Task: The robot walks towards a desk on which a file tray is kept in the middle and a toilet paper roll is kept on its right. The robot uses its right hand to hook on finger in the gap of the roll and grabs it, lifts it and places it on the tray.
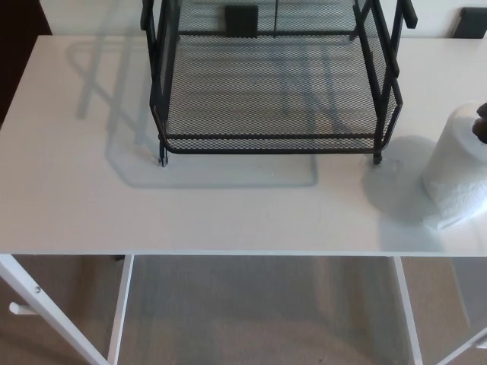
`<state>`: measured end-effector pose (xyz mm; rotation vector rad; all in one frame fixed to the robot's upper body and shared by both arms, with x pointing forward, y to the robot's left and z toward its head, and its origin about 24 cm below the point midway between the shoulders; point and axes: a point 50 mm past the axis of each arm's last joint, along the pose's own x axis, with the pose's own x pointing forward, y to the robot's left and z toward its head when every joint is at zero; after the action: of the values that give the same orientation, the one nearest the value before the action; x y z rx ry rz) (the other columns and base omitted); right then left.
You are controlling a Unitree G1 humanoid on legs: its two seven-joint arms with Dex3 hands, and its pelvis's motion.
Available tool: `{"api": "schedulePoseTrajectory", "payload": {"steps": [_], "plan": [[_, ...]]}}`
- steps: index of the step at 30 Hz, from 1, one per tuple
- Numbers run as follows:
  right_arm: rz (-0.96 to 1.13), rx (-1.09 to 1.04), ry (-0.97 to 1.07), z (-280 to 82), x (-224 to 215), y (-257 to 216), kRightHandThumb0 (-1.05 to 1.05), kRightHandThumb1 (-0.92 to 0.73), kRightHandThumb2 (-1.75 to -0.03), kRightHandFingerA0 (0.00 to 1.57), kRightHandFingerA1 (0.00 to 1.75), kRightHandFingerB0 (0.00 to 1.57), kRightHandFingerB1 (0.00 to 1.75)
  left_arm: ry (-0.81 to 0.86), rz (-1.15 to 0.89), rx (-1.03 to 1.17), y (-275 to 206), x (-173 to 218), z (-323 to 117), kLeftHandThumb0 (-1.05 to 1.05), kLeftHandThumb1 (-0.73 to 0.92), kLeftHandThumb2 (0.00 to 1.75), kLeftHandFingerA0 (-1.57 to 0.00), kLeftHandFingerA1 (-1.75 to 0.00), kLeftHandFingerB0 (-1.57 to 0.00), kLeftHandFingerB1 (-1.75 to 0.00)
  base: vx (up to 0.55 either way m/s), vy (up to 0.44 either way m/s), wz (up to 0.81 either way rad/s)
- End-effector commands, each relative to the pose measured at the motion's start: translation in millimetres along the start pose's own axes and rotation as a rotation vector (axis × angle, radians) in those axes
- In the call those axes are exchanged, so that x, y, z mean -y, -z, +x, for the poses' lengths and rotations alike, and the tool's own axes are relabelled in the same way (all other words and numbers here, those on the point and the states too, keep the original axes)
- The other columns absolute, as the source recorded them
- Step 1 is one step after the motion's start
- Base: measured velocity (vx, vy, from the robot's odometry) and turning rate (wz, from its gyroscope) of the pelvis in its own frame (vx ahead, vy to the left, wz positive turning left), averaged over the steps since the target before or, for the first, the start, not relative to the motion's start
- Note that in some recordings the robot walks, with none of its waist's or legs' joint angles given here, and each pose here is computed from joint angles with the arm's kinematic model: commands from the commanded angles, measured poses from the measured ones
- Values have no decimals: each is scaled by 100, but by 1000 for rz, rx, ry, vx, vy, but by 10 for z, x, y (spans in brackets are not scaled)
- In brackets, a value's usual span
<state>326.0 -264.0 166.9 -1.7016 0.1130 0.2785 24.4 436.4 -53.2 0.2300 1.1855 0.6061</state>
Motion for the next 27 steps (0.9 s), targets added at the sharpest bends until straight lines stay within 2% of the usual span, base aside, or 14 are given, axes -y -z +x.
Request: {"api": "schedulePoseTrajectory", "payload": {"steps": [1, 2, 9, 10, 11, 14, 15, 17, 18, 19, 20, 21, 24, 27], "plan": [[62, 1, 11, 13, 119, 21, -55, -48, -79, 88, 82, 26, 44, -15, -12, 46, -49, -54, -10, -72, 66, 96, -43, -71, -17, -59, 0, 0, 0], [63, 5, 21, 11, 135, 26, -49, -61, -59, 91, 76, 33, 31, -10, 0, 50, -54, -51, -12, -72, 67, 97, -40, -70, -17, -58, 0, 0, 0], [46, 3, 29, -2, 160, 39, -49, -61, -60, 90, 73, 34, 32, -17, 18, 61, -39, -48, -15, -73, 66, 96, -39, -70, -18, -59, 0, 0, 0], [56, 2, 25, -1, 150, 41, -48, -61, -59, 91, 75, 35, 32, -24, 22, 59, -35, -50, -15, -72, 82, 65, -44, -72, -18, -56, 0, 0, 0], [64, -3, 10, 2, 138, 45, -48, -62, -60, 89, 77, 34, 32, -18, -4, 56, -33, -53, -15, -73, 65, 97, -46, -74, -18, -59, 0, 0, 0], [51, -11, -4, -8, 124, 48, -49, -63, -60, 87, 74, 34, 32, -33, -15, 43, -33, -54, -10, -73, 64, 98, -44, -71, -18, -58, 0, 0, 0], [50, -7, -1, -15, 130, 38, -48, -63, -60, 88, 75, 34, 32, -29, 0, 53, -40, -65, -17, -71, 84, 65, -48, -74, -19, -56, 0, 0, 0], [42, -4, 1, -34, 124, 49, -51, -63, -61, 88, 75, 35, 32, -23, -2, 53, -55, -68, -19, -70, 83, 64, -43, -72, -18, -55, 0, 0, 0], [45, -5, -1, -50, 115, 59, -50, -63, -60, 87, 76, 36, 32, -27, -5, 53, -52, -68, -18, -71, 81, 64, -57, -74, -18, -56, 0, 0, 0], [50, -3, -1, -53, 102, 64, -53, -44, -82, 82, 78, 26, 47, -32, -6, 51, -60, -78, -19, -71, 83, 65, -59, -75, -18, -57, 0, 0, 0], [50, -1, 0, -59, 97, 62, -48, -62, -59, 88, 73, 36, 32, -33, -3, 54, -60, -82, -21, -72, 81, 65, -62, -81, -18, -58, 0, 0, 0], [46, 0, -5, -76, 94, 57, -51, -44, -83, 81, 78, 26, 47, -33, -1, 58, -55, -82, -22, -73, 65, 96, -49, -73, -19, -60, 0, 0, 0], [44, 10, -9, -118, 52, 52, -54, -45, -82, 83, 78, 29, 47, -27, -10, 57, -47, -85, -23, -73, 66, 95, -38, -69, -18, -59, 0, 0, 0], [57, 11, -17, -149, -20, 53, -46, -61, -60, 89, 74, 38, 33, -32, 27, 57, -48, -86, -27, -72, 66, 99, -40, -69, -18, -59, 0, 0, 0]]}}
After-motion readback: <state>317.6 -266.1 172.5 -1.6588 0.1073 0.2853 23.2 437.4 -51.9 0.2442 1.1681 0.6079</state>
